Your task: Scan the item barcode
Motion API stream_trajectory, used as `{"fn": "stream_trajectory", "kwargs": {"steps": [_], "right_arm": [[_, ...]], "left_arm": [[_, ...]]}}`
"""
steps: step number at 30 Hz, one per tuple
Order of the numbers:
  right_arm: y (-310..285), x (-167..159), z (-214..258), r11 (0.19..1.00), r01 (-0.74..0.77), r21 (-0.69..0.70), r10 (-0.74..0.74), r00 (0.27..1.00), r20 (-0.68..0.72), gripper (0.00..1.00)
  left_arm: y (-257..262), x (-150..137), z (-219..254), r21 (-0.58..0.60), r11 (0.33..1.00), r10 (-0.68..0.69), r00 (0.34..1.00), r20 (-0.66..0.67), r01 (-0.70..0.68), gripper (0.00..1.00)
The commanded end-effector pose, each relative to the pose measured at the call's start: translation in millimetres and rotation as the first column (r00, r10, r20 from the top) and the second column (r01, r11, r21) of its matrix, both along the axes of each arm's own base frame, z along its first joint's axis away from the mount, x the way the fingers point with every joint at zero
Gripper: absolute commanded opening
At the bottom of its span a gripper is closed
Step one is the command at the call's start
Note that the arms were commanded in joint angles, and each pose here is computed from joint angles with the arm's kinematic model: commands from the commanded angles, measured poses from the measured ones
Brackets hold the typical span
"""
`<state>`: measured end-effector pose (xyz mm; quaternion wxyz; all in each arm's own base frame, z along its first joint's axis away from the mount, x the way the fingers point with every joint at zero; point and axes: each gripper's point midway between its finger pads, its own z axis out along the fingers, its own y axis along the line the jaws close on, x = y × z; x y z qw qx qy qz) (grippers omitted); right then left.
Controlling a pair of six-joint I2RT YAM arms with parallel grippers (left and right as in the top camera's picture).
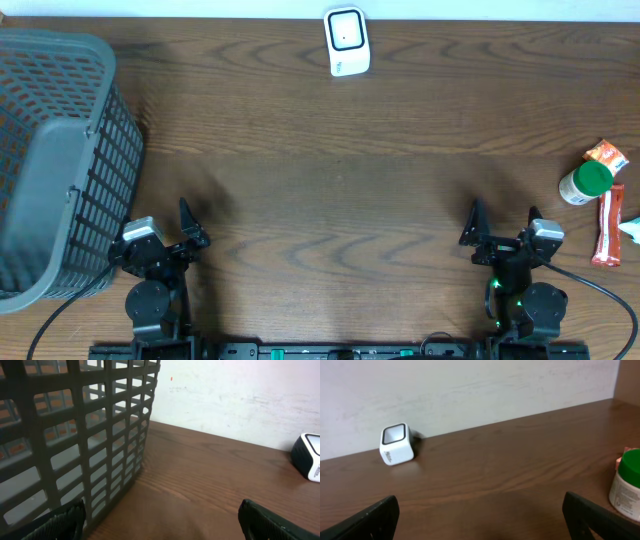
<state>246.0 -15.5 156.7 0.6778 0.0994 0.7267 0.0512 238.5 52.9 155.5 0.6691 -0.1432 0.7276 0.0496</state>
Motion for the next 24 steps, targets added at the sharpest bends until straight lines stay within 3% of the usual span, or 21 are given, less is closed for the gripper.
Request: {"fn": "stream_trajectory", "kwargs": {"steps": [1,8,24], "right_arm": [[0.7,-0.2,-0.6,0.998,-0.007,-0.069,0.007,1.0,-0.005,0.99],[0.7,-0.2,-0.5,0.981,-0.018,-0.192,0.016,1.0,-0.013,0.99],[0.7,-0.2,-0.5,0.981,-0.018,-0.191,0.015,1.0,-0.013,0.99]], "left_arm": [[-1.5,-0.4,-17.1,0.011,1.0,-0.009,0.999,-0.052,0.01,0.98],[-1.5,-0.4,-17.1,0.011,1.0,-0.009,0.999,-0.052,0.01,0.98],[-1.5,-0.4,-17.1,0.011,1.0,-0.009,0.999,-0.052,0.01,0.98]]}}
